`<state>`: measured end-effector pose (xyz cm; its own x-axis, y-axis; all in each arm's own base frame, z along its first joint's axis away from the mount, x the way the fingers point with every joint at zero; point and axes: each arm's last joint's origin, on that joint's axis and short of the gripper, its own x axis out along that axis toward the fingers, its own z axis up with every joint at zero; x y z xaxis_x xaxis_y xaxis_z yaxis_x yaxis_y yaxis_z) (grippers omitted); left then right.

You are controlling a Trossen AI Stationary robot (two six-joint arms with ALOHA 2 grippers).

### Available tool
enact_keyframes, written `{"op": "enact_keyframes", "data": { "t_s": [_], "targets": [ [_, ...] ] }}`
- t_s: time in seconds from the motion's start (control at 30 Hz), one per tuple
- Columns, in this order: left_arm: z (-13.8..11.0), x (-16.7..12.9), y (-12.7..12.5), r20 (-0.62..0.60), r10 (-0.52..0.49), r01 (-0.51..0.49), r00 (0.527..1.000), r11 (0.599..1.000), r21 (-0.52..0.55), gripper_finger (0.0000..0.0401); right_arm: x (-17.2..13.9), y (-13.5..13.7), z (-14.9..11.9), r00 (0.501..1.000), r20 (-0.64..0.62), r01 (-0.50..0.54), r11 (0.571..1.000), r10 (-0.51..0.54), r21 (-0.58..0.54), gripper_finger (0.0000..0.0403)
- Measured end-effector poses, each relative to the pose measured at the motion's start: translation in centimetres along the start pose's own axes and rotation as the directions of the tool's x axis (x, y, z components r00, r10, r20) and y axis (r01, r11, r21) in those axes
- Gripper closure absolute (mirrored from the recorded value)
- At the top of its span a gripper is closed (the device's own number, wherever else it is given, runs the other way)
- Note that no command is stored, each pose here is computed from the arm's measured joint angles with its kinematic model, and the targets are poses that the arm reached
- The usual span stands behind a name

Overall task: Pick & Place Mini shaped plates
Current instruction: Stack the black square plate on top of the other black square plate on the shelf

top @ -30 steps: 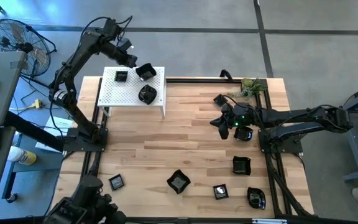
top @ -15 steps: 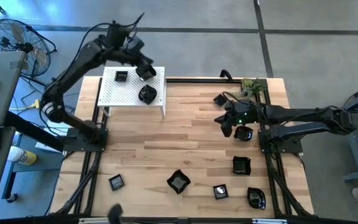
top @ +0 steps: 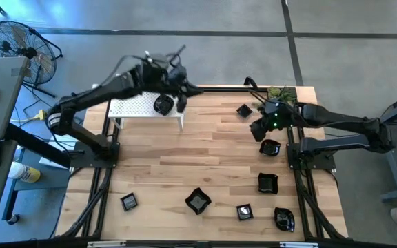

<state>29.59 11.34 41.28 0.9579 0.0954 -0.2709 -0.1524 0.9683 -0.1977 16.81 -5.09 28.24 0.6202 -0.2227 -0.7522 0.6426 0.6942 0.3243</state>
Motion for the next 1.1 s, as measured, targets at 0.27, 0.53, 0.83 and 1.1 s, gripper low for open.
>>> {"op": "enact_keyframes", "data": {
  "t_s": [0.27,0.53,0.83,1.1],
  "targets": [
    [-5.5,1.4,-1.2,0.113,-0.083,0.096,0.99,0.988,-0.122,0.0401,1.2,-1.0,-1.1,0.989,-0.13,-0.063,0.998,0.066,0.031,0.0267],
    [-7.0,-2.4,-1.8,0.178,-0.031,0.055,0.983,0.99,-0.128,0.0401,1.7,0.1,-3.4,0.909,-0.333,-0.26,0.965,0.249,0.012,0.0266],
    [-10.4,-5.1,-1.8,0.165,0.003,0.023,0.986,0.988,-0.155,0.0401,3.0,5.9,-7.0,0.827,-0.469,-0.408,0.905,0.309,-0.123,0.0266],
    [-12.1,-6.1,-1.9,0.139,-0.046,0.07,0.989,0.981,-0.178,0.0401,6.3,11.1,-12.6,0.726,-0.624,-0.491,0.854,0.29,-0.174,0.0202]
  ]
}}
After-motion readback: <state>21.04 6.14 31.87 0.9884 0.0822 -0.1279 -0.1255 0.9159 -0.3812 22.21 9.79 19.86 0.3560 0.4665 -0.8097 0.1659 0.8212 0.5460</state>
